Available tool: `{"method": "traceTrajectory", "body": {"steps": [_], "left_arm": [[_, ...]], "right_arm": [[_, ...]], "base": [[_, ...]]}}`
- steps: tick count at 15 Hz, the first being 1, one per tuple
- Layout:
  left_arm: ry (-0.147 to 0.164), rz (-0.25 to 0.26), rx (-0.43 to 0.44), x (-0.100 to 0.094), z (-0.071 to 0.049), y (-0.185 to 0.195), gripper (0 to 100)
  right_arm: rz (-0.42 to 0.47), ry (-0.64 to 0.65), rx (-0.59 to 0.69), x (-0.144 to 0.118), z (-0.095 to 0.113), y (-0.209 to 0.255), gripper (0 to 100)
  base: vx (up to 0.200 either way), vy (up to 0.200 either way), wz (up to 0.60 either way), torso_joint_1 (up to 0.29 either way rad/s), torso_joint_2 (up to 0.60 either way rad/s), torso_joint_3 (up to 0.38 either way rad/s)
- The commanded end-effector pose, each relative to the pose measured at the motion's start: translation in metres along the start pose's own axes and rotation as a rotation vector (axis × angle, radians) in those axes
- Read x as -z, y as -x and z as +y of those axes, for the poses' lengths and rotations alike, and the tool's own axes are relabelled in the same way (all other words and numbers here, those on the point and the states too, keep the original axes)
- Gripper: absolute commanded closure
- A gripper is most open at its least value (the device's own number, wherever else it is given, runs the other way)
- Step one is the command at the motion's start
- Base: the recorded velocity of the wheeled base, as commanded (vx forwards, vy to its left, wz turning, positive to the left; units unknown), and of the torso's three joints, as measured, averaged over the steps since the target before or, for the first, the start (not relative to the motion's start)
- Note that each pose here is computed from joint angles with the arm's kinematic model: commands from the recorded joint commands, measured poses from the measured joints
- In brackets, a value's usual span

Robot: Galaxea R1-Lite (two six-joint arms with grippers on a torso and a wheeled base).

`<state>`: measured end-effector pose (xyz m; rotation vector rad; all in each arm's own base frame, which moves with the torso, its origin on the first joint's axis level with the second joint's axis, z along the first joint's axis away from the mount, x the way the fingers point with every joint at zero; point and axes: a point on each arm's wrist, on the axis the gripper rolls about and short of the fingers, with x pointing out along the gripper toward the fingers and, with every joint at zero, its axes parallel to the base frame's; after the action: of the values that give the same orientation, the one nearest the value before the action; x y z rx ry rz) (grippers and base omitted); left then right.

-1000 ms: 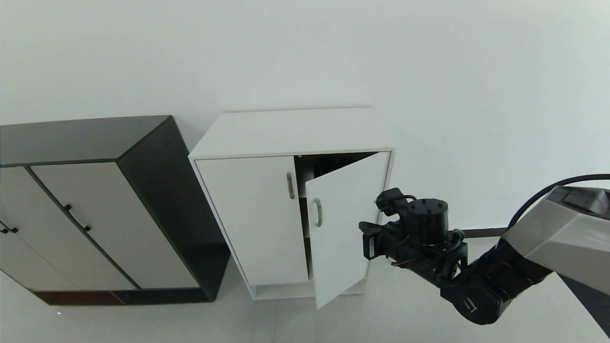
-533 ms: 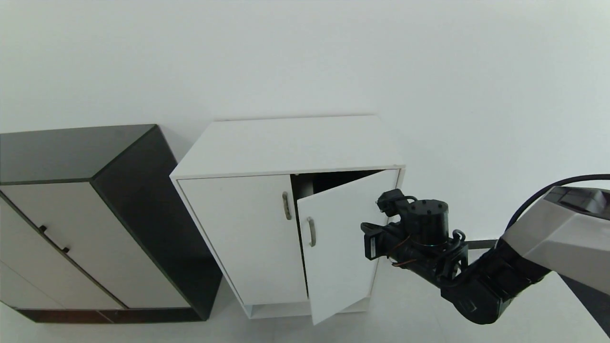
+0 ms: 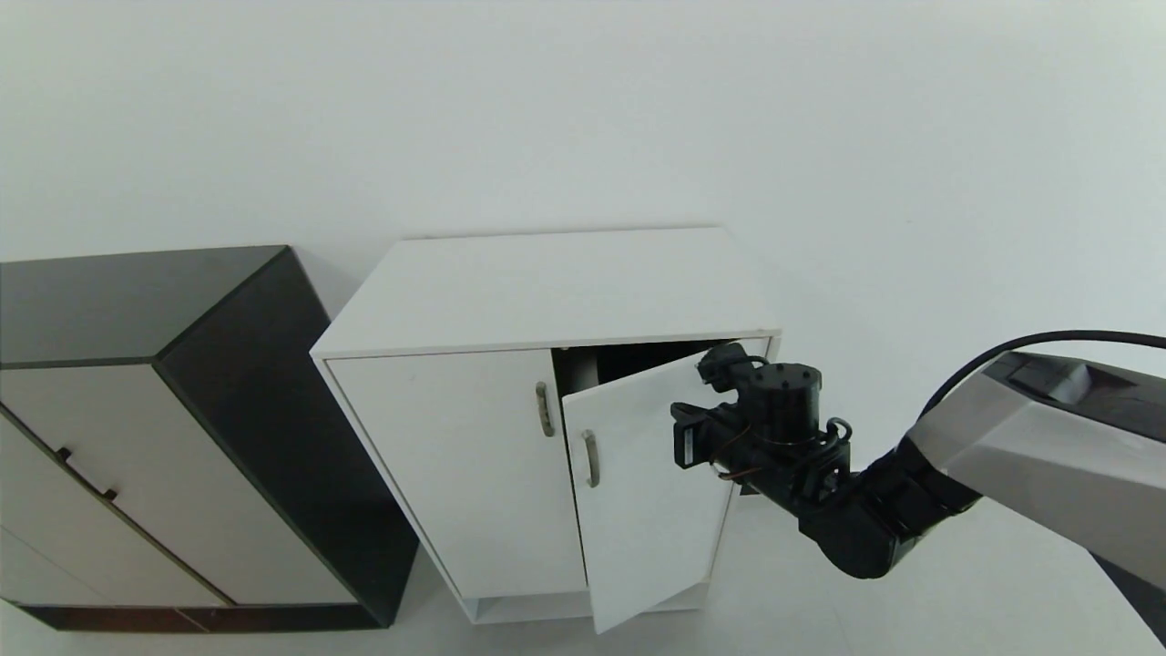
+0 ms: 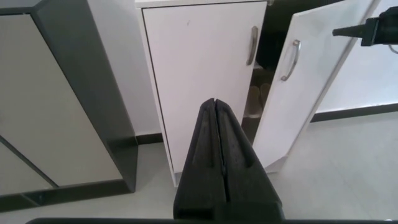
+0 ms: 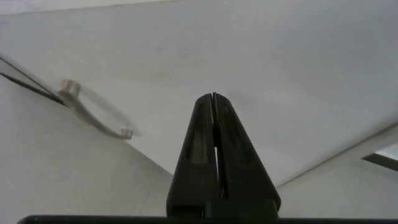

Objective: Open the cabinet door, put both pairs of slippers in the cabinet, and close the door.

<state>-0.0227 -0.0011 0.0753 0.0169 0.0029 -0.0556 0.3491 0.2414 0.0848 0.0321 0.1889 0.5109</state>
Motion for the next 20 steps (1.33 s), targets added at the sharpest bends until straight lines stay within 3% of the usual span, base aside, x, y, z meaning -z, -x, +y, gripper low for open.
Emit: {"method": "traceTrajectory", "body": {"steps": [1, 6, 14, 20], "left_arm": [[0.0, 0.0, 0.0, 0.0, 0.0, 0.0, 100], [0.0, 0.0, 0.0, 0.0, 0.0, 0.0, 100], [0.0, 0.0, 0.0, 0.0, 0.0, 0.0, 100], [0.0, 0.0, 0.001, 0.0, 0.0, 0.0, 100]], "right_arm": [[-0.001, -0.002, 0.014, 0.008, -0.006, -0.02, 100], [-0.018, -0.005, 0.058, 0.004, -0.019, -0.04, 100], [-0.025, -0.007, 0.065, 0.005, -0.022, -0.048, 100], [-0.007, -0.005, 0.106, -0.028, -0.019, 0.026, 100]], "base": [[0.0, 0.0, 0.0, 0.0, 0.0, 0.0], [0.0, 0.0, 0.0, 0.0, 0.0, 0.0], [0.0, 0.0, 0.0, 0.0, 0.0, 0.0], [0.0, 0.0, 0.0, 0.0, 0.0, 0.0]]}}
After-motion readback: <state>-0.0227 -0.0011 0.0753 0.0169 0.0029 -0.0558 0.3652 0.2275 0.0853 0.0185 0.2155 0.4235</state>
